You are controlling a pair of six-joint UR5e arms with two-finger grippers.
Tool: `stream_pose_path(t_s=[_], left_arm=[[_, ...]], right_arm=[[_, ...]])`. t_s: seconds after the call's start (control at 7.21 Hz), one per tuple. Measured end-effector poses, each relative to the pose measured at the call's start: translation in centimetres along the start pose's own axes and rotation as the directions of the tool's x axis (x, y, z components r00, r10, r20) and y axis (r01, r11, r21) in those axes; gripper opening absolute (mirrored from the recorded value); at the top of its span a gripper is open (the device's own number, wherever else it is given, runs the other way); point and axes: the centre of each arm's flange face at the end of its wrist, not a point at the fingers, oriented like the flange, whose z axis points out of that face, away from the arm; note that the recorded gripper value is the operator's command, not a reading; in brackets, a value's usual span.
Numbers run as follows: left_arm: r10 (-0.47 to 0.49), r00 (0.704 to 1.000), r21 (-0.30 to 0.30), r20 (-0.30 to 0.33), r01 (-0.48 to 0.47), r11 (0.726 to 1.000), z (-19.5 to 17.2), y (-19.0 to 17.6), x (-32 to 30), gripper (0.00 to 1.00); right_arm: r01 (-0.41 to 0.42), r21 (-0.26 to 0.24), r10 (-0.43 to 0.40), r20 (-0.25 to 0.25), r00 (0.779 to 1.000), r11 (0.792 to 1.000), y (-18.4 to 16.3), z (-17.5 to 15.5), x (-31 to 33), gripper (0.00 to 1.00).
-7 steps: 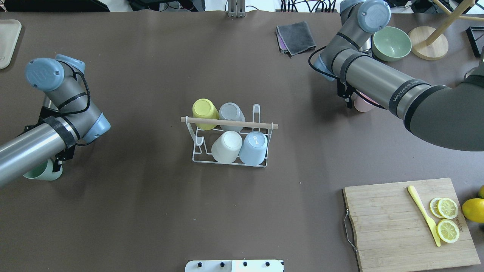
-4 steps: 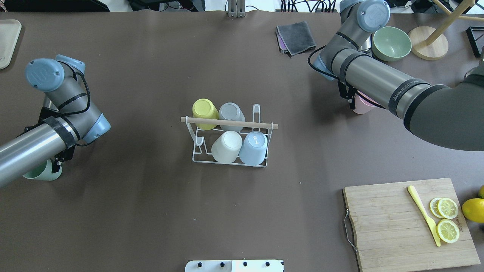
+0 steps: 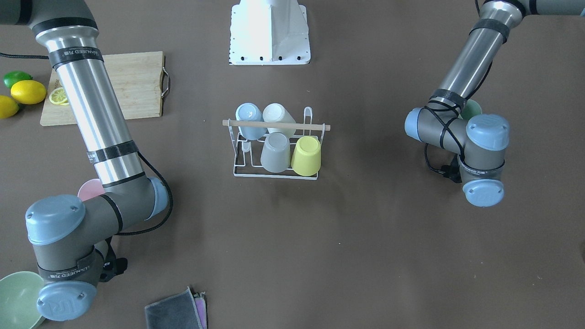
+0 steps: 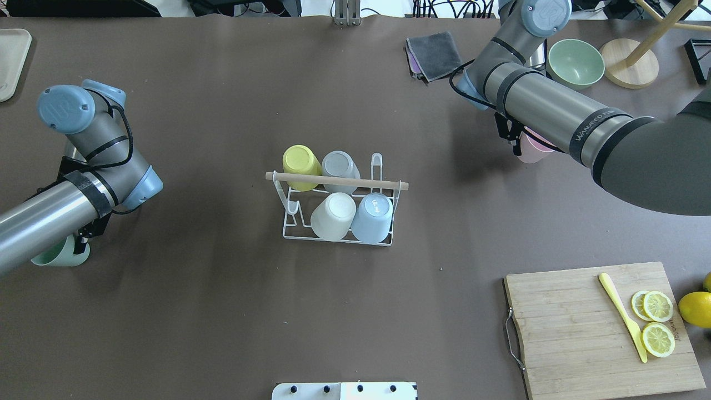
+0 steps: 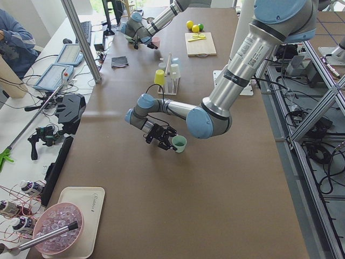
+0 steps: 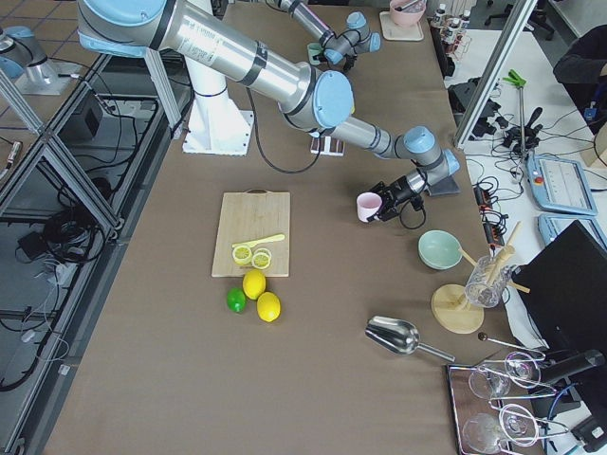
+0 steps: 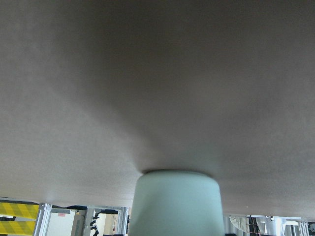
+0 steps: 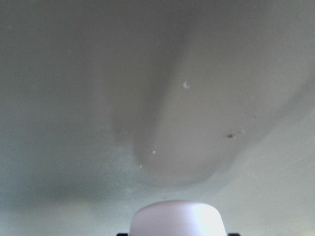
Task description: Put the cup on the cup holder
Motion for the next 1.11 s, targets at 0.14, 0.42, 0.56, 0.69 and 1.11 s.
stream_pose_path(t_s=[0.14, 0.42, 0.56, 0.69, 1.11], left_arm=[[-0.002, 1.0, 0.004, -0.002, 0.002, 1.0, -0.3, 0.2, -0.3, 0.56], [0.005, 1.0, 0.052, -0.008, -0.005, 0.999, -2.5, 1.5, -0.5, 0.56], [0.031, 1.0, 0.101, 0.003, -0.031, 0.994, -4.3, 2.7, 0.6, 0.56], [0.063, 0.998, 0.165, 0.007, -0.063, 0.984, -6.2, 4.2, 1.7, 0.57], [0.197, 0.976, 0.454, 0.093, -0.218, 0.864, -12.9, 8.2, 2.7, 0.54]], right_arm=[[-0.008, -0.002, 0.008, 0.011, 1.0, 1.0, 0.5, -0.9, 0.2, 0.0], [0.004, 0.002, -0.004, 0.028, 1.0, 1.0, 1.3, -2.6, 0.6, 0.0], [0.022, 0.008, -0.022, 0.038, 0.999, 1.0, 2.1, -4.3, 0.8, 0.0], [0.038, 0.031, -0.04, 0.048, 0.998, 0.999, 3.3, -6.7, 1.4, 0.0], [0.06, 0.173, -0.074, 0.075, 0.994, 0.983, 7.4, -15.6, 2.4, 0.0]])
